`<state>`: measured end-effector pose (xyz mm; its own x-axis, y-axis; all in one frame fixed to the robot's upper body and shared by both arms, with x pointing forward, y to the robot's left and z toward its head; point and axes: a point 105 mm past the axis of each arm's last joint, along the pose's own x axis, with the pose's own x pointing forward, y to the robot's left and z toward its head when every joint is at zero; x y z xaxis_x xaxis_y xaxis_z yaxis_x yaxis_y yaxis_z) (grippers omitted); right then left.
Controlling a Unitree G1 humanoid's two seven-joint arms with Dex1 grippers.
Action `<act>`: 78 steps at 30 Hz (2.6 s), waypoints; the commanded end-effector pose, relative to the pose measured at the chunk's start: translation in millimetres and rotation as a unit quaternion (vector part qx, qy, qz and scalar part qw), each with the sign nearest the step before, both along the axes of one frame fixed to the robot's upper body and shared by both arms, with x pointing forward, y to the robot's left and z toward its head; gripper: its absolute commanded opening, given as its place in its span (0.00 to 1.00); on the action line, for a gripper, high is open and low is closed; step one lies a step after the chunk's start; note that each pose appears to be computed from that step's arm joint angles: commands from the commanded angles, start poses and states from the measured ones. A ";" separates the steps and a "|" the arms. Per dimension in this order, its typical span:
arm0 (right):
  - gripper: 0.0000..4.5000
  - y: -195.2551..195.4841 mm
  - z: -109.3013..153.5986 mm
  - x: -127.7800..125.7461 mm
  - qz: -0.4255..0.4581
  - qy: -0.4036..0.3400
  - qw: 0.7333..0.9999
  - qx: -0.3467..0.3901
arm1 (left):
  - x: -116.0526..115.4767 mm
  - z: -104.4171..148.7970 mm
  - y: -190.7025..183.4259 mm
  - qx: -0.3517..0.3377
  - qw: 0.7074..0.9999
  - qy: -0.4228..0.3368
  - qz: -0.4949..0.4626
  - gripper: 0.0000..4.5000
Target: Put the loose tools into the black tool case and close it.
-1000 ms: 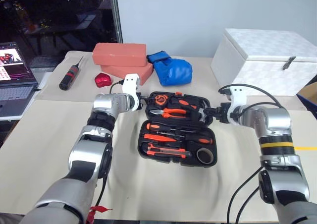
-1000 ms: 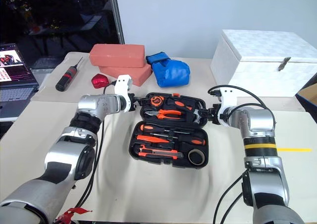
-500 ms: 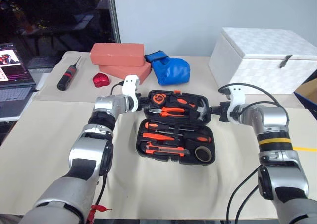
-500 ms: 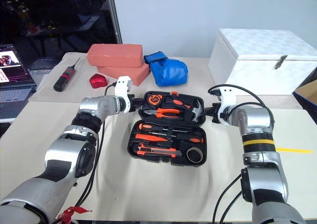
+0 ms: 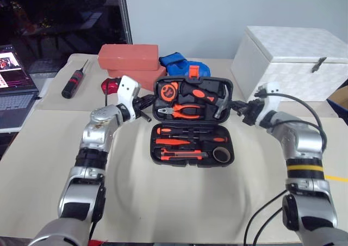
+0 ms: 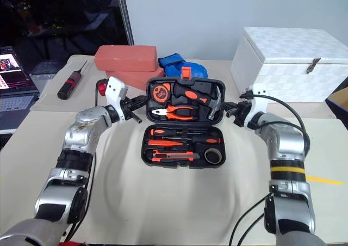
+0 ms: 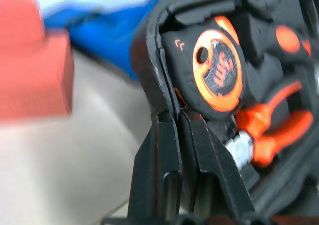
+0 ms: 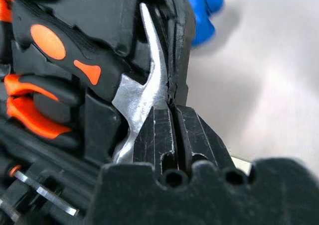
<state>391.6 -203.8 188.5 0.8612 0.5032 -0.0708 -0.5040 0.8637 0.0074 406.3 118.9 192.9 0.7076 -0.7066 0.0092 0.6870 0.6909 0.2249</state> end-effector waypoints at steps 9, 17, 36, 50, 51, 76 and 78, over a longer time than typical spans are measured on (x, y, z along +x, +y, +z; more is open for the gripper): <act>0.29 -20.9 -14.2 -102.5 0.075 -0.037 0.973 -0.216 | -103.6 -14.4 39.1 0.056 0.963 0.192 -0.179 0.69; 0.00 -37.5 -29.4 -184.2 0.147 0.109 0.957 -0.226 | -163.6 -3.4 112.1 0.087 0.907 0.353 -0.214 0.94; 0.00 53.0 -77.9 -86.5 0.078 0.093 0.971 -0.208 | -159.1 6.1 24.3 0.131 0.908 0.211 -0.338 0.01; 0.13 62.1 -41.8 -18.5 0.084 0.010 0.984 -0.154 | -130.5 8.6 -8.7 0.086 0.954 0.133 -0.256 0.00; 0.17 59.2 -40.4 -29.5 0.092 0.015 0.986 -0.139 | -124.6 6.9 -11.6 0.089 0.958 0.123 -0.243 0.00; 0.95 96.5 -64.8 -39.4 0.087 0.015 0.993 -0.083 | -76.0 -54.5 -31.1 0.148 0.953 0.165 -0.207 0.67; 0.95 99.1 -65.7 -35.9 0.088 0.016 0.993 -0.080 | -77.4 -55.3 -31.0 0.148 0.953 0.166 -0.207 0.67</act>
<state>350.3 -106.0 107.6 0.7466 0.6200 -0.2413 -0.6502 0.7568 -0.0674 331.2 85.8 147.6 0.2980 -0.8751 -0.3814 0.9545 0.2772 0.1097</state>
